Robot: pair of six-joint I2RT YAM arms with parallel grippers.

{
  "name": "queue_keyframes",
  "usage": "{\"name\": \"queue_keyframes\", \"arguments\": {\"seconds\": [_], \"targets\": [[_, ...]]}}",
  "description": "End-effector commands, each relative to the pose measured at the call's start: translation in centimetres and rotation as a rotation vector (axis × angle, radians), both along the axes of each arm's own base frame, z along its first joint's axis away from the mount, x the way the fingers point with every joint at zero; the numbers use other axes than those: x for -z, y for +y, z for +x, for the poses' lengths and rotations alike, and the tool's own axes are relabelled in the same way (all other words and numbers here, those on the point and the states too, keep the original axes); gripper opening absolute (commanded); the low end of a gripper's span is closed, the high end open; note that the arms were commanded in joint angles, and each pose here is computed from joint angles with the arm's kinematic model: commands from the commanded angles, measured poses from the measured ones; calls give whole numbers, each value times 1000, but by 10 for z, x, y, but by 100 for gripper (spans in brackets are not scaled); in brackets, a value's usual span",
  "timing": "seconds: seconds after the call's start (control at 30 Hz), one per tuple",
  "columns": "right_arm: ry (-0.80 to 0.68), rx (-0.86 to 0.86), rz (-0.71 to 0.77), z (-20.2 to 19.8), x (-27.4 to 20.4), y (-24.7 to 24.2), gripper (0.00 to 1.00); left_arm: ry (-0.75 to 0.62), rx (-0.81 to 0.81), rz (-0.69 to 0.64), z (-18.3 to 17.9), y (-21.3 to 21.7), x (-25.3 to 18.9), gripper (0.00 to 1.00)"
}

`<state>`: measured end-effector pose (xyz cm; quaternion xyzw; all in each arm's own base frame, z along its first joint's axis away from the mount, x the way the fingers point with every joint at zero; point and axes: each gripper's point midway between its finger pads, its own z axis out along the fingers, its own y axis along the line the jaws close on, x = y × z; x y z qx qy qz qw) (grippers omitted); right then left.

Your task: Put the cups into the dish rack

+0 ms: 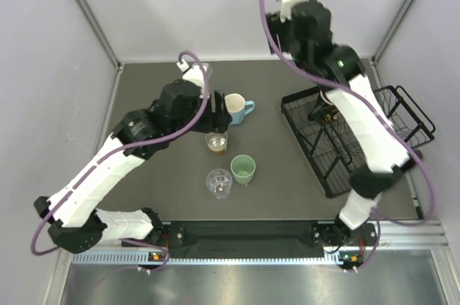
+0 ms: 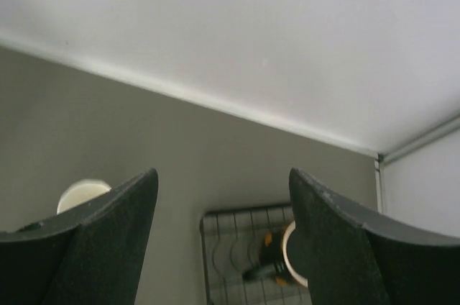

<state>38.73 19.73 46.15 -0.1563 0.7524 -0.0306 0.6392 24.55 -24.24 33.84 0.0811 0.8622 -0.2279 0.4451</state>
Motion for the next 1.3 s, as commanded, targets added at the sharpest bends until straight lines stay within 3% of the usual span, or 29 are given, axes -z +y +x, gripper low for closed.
{"name": "queue_keyframes", "arguments": {"seconds": [0.0, 0.23, 0.4, 0.83, 1.13, 1.27], "targets": [[114, 89, -24, 34, 15, -17, 71, 68, 24, 21, -31, 24, 5, 72], [252, 245, -82, 82, 81, -58, 59, 60, -1, 93, -50, 59, 6, 73], [300, 278, -140, 94, 108, -64, 57, 53, 11, 86, -52, 60, 5, 73], [489, 357, -248, 92, 181, -78, 33, 51, 21, 111, -42, 50, 12, 72], [563, 395, -255, 85, 209, -87, 23, 67, 35, 106, -42, 45, 14, 72], [560, 407, -275, 76, 214, -83, 24, 66, 27, 108, -43, 48, 16, 72]]}}
